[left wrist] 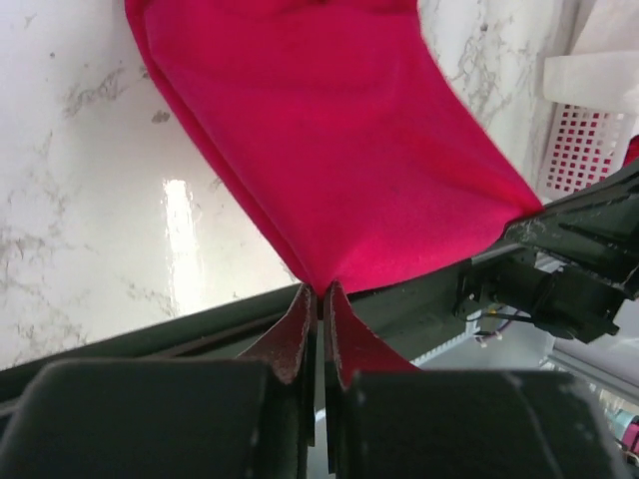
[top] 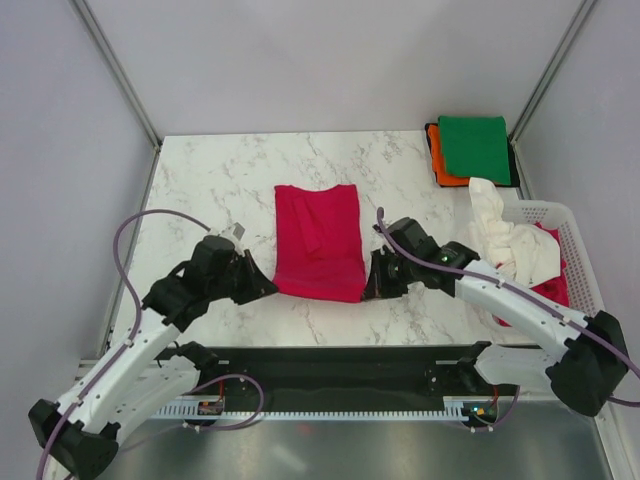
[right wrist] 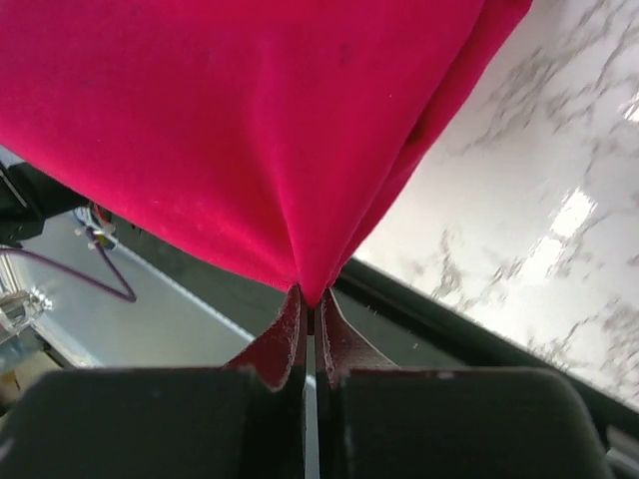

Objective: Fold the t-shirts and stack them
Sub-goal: Fold the tshirt

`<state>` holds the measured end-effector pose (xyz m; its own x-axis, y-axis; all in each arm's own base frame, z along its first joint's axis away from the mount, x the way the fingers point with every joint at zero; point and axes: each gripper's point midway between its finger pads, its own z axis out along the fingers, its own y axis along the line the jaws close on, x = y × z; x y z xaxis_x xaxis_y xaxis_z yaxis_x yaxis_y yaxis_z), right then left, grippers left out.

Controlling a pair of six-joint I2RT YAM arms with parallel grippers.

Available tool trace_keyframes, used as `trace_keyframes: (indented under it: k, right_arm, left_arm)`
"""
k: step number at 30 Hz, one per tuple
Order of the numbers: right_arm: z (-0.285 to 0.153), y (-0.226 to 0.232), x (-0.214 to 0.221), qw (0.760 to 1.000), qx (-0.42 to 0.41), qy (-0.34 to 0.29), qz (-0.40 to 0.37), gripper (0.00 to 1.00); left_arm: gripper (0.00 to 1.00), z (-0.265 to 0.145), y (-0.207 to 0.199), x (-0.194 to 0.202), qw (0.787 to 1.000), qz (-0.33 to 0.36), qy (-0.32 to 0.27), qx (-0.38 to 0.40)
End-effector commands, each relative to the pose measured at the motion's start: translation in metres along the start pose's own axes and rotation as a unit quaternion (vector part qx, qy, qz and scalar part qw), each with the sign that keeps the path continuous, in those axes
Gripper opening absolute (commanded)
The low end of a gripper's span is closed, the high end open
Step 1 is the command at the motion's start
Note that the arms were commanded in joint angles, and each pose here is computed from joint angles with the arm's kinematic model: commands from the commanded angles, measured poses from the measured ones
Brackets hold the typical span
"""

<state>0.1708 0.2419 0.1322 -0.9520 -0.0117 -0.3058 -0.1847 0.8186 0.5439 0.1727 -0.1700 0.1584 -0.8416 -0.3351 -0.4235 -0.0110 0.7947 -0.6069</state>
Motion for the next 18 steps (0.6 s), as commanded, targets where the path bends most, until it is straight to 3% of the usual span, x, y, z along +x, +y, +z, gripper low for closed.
trace_keyframes:
  k: [1,6,11,18]
  right_arm:
    - [-0.024,0.002,0.022,0.998,0.036,0.006,0.044,0.0]
    - [-0.045,-0.003,0.003,0.995,0.085,-0.037,0.035,0.0]
    - [-0.036,-0.009,-0.021,0.991,0.134,-0.031,-0.002,0.0]
    - [-0.042,-0.017,-0.088,0.986,0.154,-0.062,-0.013,0.0]
  left_arm:
    - [0.02,-0.032,-0.005,0.006,1.0,-0.027,0.01,-0.011]
    - [0.02,-0.041,-0.008,-0.004,1.0,0.0,0.003,-0.023]
    - [0.02,-0.032,-0.008,-0.031,0.997,0.03,-0.017,-0.065]
    - [0.02,-0.015,-0.022,-0.078,0.993,0.057,-0.035,-0.094]
